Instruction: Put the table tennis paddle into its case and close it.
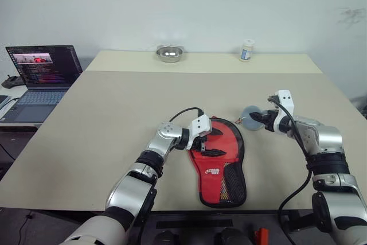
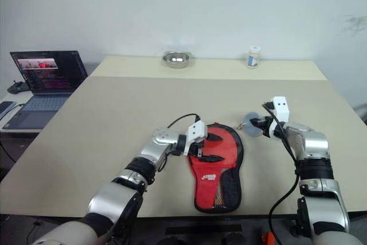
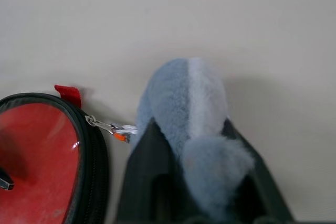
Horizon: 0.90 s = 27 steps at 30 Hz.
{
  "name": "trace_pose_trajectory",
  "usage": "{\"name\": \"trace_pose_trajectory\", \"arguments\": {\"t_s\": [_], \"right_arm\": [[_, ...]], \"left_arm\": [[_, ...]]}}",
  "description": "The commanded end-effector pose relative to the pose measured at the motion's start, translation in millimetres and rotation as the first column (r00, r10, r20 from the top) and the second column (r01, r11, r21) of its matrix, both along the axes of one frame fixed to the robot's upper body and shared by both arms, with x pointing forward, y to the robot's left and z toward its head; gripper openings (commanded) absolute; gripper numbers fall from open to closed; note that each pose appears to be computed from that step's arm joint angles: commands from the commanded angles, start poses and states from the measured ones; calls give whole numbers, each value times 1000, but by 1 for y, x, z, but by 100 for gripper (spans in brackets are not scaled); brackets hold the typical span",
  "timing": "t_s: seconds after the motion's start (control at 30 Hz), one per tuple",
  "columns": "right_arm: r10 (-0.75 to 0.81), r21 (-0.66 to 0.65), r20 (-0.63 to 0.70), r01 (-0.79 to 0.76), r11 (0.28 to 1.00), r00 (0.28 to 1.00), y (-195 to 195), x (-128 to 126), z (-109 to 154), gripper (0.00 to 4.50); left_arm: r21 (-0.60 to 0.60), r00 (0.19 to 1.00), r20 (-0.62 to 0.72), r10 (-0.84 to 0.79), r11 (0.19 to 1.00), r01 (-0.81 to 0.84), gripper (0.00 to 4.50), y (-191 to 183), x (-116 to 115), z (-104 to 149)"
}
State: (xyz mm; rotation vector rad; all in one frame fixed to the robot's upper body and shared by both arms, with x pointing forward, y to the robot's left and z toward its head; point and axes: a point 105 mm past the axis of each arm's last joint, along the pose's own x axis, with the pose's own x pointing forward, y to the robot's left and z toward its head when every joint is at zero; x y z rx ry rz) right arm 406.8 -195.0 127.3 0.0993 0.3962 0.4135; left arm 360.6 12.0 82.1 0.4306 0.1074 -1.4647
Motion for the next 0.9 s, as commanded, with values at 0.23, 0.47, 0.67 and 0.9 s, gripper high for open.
{"name": "trace_pose_trajectory", "arguments": {"t_s": [0.23, 0.47, 0.67, 0.9], "right_arm": [[58, -219, 98, -36, 975, 993, -16, -38, 44, 5], [152, -355, -50, -159, 921, 987, -12, -101, 18, 5], [168, -364, -116, -199, 910, 979, -12, -130, 12, 4], [361, -291, -284, -439, 850, 888, 15, -205, 3, 4]], "left_arm": [[31, 988, -154, 11, 999, -6, 396, -3, -12, -31], [127, 978, -199, -60, 988, 86, 396, -1, -26, -50], [189, 980, -188, -61, 977, 98, 396, 1, -25, -56], [192, 979, -190, -71, 975, 108, 396, -8, -29, -59]]}}
